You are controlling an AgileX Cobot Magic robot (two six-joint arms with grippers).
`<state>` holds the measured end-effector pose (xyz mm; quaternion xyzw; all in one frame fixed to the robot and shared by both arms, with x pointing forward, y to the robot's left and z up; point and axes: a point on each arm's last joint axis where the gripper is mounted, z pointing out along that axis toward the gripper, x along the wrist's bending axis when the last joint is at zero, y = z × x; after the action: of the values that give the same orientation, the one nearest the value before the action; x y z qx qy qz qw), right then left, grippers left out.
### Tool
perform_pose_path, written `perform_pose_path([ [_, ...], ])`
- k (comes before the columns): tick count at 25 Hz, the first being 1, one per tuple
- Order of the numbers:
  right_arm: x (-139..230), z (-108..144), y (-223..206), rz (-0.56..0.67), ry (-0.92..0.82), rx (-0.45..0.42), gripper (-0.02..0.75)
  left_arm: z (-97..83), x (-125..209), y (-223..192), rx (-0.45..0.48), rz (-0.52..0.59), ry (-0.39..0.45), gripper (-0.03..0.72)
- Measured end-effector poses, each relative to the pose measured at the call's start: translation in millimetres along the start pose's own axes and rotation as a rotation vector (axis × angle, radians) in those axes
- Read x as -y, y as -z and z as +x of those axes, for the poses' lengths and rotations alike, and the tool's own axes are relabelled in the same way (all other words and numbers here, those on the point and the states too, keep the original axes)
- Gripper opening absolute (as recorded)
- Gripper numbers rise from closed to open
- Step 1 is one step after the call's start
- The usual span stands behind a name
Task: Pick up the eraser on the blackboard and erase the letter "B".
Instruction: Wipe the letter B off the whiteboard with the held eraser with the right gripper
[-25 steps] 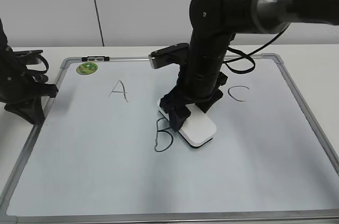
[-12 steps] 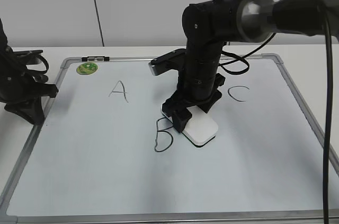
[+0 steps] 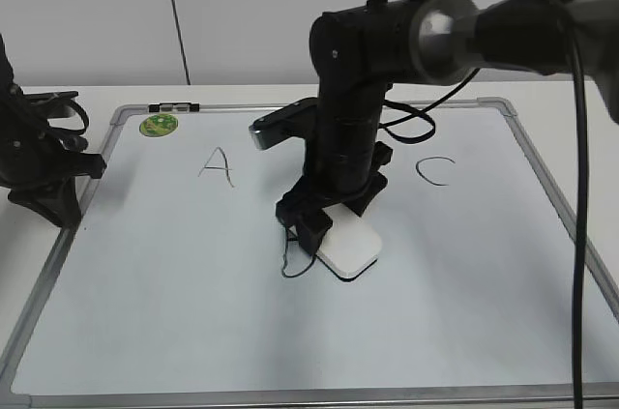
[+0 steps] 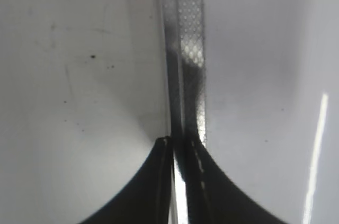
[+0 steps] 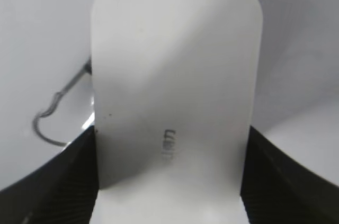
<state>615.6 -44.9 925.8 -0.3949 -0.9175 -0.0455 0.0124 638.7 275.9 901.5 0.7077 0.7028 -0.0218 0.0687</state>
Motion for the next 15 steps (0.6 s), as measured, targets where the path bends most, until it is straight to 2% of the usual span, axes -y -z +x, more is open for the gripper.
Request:
perform_pose_path([
  [5, -4, 30, -3, 0.012, 0.074, 0.000, 0.536, 0.0, 0, 0, 0.000, 0.000, 0.000, 0.032],
  [6, -4, 30, -3, 0.012, 0.074, 0.000, 0.536, 0.0, 0, 0, 0.000, 0.000, 0.000, 0.032],
  [8, -5, 53, -4, 0.016, 0.133, -0.003, 0.536, 0.0, 0, 0, 0.000, 0.000, 0.000, 0.032],
  [12, -5, 77, -6, 0.023, 0.198, -0.013, 0.536, 0.0, 0, 0, 0.000, 0.000, 0.000, 0.032],
  [15, -5, 84, -7, 0.024, 0.214, -0.015, 0.536, 0.0, 0, 0, 0.000, 0.000, 0.000, 0.032],
])
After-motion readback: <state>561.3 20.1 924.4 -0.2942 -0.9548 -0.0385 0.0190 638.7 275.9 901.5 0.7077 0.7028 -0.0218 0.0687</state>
